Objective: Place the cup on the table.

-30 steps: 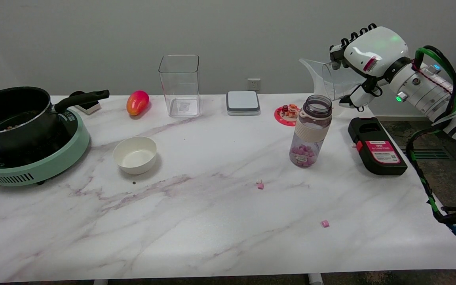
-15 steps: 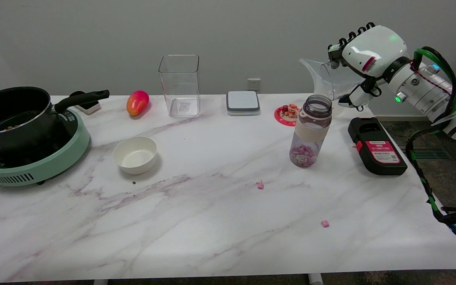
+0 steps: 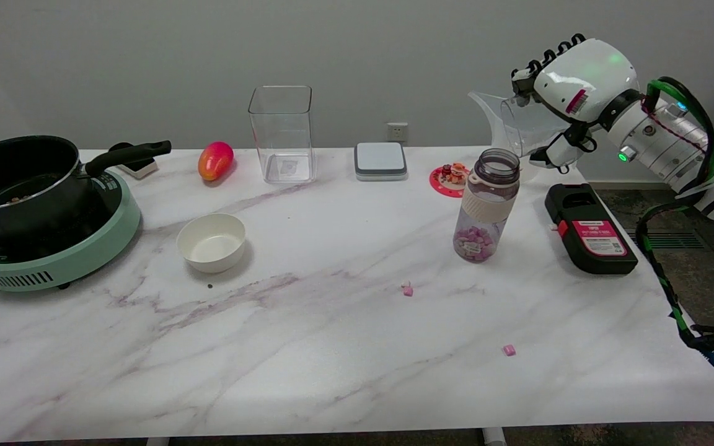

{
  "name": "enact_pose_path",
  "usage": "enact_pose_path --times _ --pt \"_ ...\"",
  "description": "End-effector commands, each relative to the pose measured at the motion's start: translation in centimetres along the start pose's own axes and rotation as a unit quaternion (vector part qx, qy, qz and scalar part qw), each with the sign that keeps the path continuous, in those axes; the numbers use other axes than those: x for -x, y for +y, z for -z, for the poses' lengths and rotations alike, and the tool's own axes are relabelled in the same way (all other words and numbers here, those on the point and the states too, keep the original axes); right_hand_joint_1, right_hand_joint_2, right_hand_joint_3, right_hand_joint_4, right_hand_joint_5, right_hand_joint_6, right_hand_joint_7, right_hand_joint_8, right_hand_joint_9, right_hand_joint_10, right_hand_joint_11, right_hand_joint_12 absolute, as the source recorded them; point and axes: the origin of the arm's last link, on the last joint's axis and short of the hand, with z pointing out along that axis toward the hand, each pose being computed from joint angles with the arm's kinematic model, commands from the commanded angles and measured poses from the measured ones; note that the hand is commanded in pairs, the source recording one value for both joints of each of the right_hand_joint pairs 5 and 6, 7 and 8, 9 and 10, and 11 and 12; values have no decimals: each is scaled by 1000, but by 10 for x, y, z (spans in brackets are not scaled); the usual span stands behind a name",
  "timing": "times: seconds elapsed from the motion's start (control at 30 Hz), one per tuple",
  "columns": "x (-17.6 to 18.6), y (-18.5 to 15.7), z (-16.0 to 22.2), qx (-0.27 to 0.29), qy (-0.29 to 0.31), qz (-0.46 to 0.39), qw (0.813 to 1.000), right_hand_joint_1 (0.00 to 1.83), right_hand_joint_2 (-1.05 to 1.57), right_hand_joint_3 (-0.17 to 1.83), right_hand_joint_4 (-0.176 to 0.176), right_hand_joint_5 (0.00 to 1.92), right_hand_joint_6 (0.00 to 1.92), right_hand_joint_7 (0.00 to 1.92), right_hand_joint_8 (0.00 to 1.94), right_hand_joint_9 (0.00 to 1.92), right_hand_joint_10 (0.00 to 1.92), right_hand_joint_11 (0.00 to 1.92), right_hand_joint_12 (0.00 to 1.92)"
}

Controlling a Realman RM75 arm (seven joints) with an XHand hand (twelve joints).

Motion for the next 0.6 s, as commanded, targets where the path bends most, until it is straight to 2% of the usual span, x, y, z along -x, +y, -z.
enact_pose_path --times 0.03,0.6 --pt "0 0 2 -5 10 11 1000 1535 874 873 0 1475 1475 1566 1566 1504 1504 1293 1293" --pt "1 0 3 -8 15 23 1000 1519 953 792 0 1506 1506 1577 1577 1523 1523 1302 1302"
